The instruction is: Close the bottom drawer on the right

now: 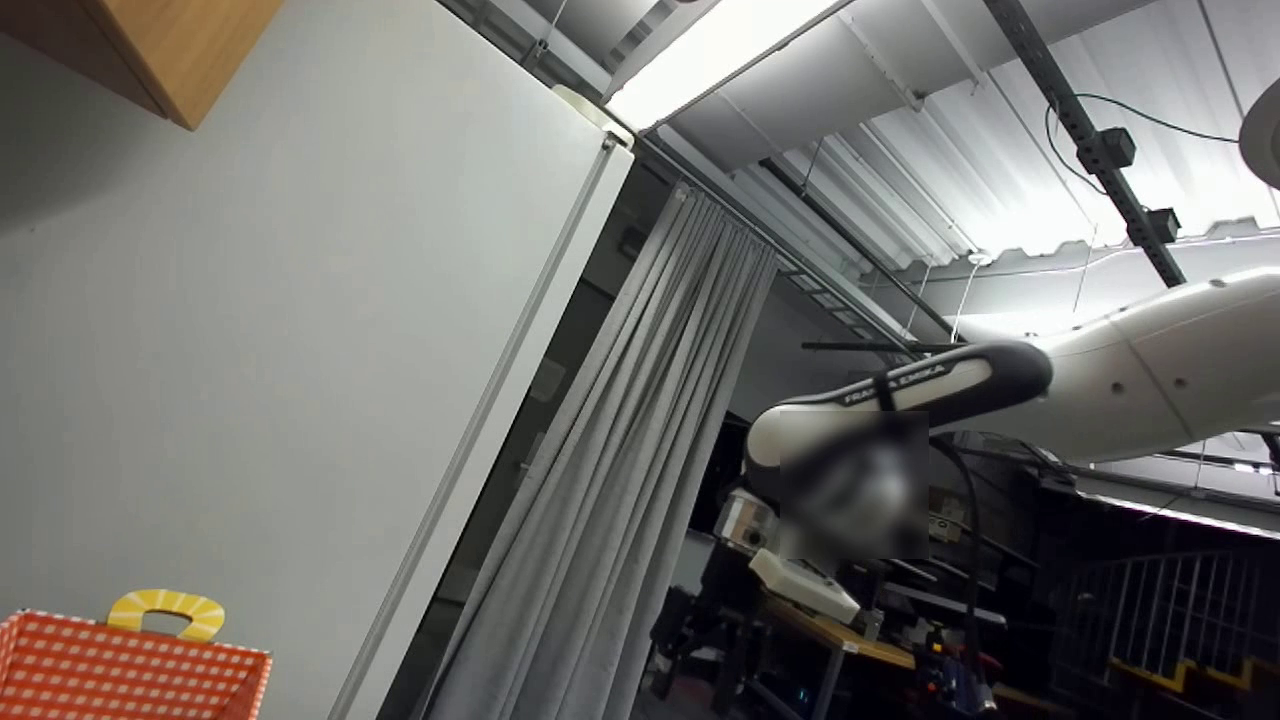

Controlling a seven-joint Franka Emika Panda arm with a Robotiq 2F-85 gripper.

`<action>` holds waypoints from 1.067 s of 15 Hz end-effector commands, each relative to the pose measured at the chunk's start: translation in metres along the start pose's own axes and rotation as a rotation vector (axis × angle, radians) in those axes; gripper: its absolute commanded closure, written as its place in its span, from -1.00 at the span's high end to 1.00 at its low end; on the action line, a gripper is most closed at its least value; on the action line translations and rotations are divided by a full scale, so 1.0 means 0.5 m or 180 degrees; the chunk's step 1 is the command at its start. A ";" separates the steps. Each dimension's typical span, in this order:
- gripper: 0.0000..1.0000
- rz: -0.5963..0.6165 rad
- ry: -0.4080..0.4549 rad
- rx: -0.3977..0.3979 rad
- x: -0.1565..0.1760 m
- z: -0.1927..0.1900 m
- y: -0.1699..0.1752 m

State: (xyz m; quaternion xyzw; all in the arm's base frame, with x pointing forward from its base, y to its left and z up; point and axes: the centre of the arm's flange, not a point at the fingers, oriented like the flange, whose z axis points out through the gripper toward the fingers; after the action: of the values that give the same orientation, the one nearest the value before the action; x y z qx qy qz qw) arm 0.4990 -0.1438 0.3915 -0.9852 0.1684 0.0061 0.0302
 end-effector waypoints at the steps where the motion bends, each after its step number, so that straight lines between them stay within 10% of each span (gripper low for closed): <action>1: 1.00 0.0120 0.0016 -0.0142 0.094 0.054 0.027; 16: 1.00 0.0190 -0.0164 -0.0411 0.189 0.309 0.083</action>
State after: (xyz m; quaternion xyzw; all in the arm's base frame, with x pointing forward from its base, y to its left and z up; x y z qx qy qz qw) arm 0.5659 -0.1922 0.2503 -0.9812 0.1880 0.0426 -0.0125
